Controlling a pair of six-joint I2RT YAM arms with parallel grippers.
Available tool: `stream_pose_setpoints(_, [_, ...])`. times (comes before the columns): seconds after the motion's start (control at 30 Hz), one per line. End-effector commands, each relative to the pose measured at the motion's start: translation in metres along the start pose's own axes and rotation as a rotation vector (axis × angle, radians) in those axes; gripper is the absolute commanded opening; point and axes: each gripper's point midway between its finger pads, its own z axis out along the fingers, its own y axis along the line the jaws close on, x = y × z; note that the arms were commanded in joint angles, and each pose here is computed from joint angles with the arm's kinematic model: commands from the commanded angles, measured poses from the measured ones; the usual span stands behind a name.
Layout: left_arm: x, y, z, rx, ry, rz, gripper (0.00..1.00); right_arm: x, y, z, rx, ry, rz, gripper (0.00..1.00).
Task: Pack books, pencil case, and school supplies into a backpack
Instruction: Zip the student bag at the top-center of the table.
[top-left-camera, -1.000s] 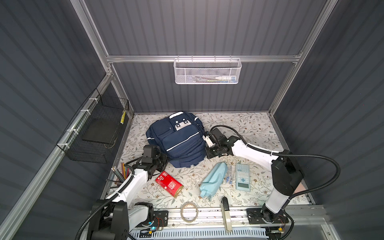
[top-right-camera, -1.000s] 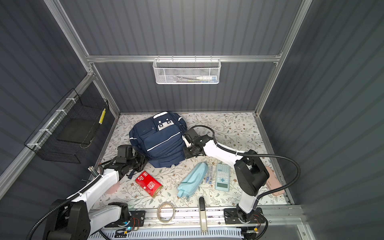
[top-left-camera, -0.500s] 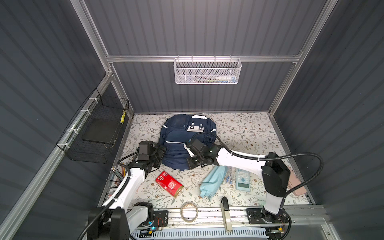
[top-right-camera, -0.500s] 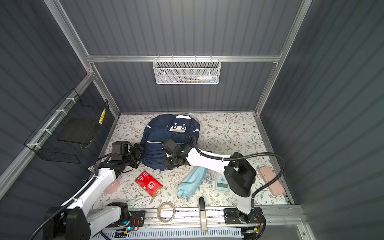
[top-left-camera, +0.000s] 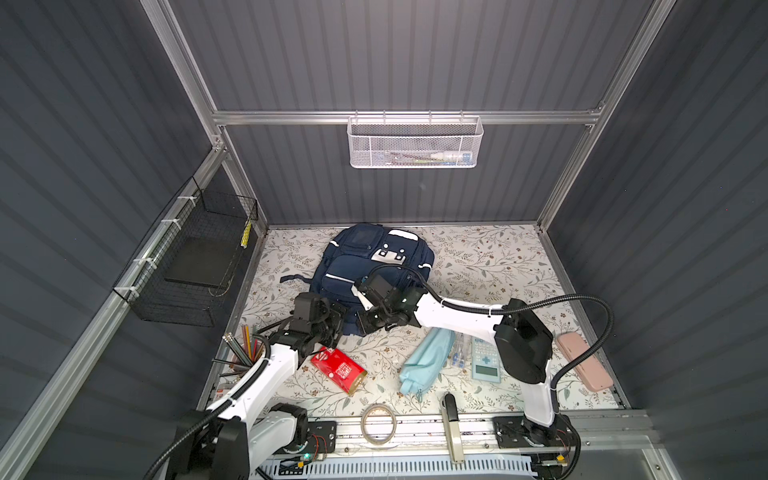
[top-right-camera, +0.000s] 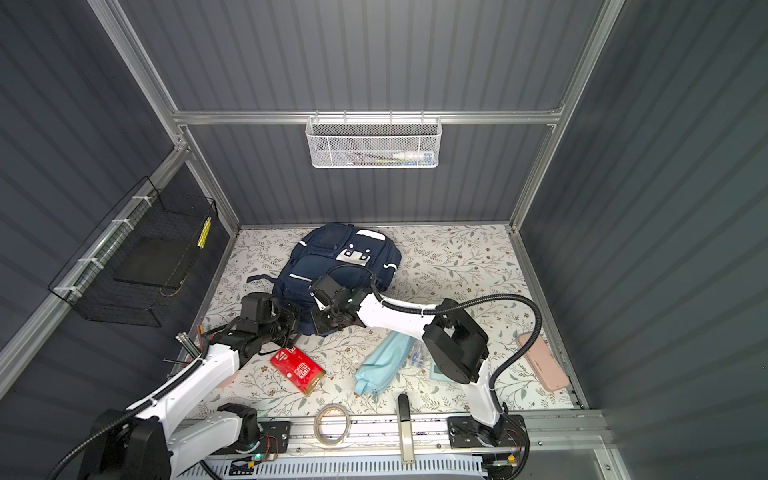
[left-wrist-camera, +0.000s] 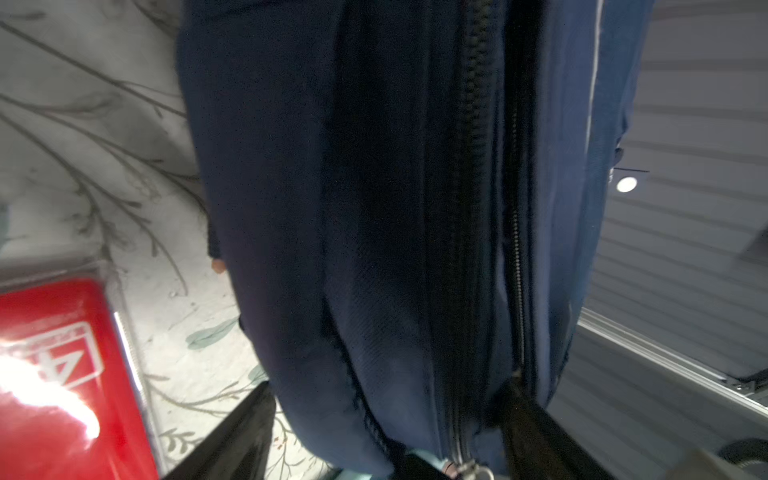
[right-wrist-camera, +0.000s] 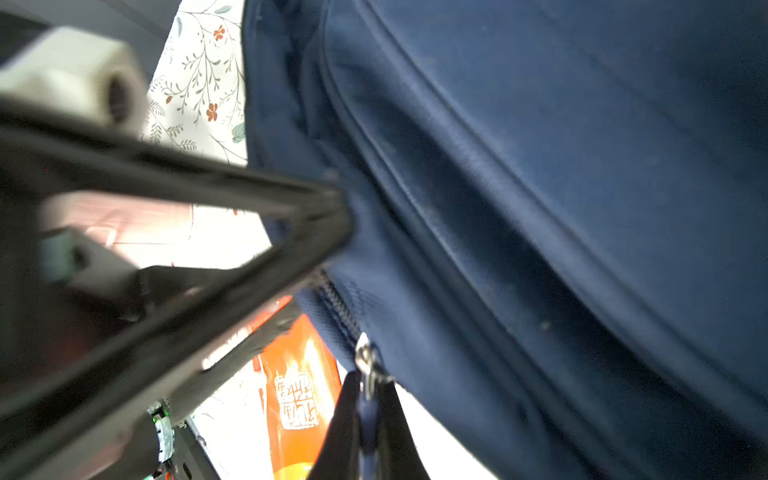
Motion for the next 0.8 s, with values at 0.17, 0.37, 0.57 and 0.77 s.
stream_pose_setpoints(0.17, [-0.007, -0.023, 0.01, 0.051, -0.019, 0.024, 0.13, 0.007, 0.016, -0.015, -0.022, -0.034, -0.04, 0.0])
stream_pose_setpoints(0.37, [-0.014, -0.027, -0.004, 0.045, -0.068, 0.065, 0.0, 0.012, -0.034, -0.037, 0.074, -0.042, 0.061, 0.0])
stream_pose_setpoints(0.57, [-0.021, -0.039, -0.014, 0.083, -0.073, 0.065, 0.0, 0.025, -0.088, -0.069, 0.169, -0.063, 0.136, 0.0])
stream_pose_setpoints(0.77, [-0.023, -0.052, -0.026, 0.107, -0.089, 0.082, 0.0, 0.039, -0.145, -0.082, 0.241, -0.064, 0.217, 0.0])
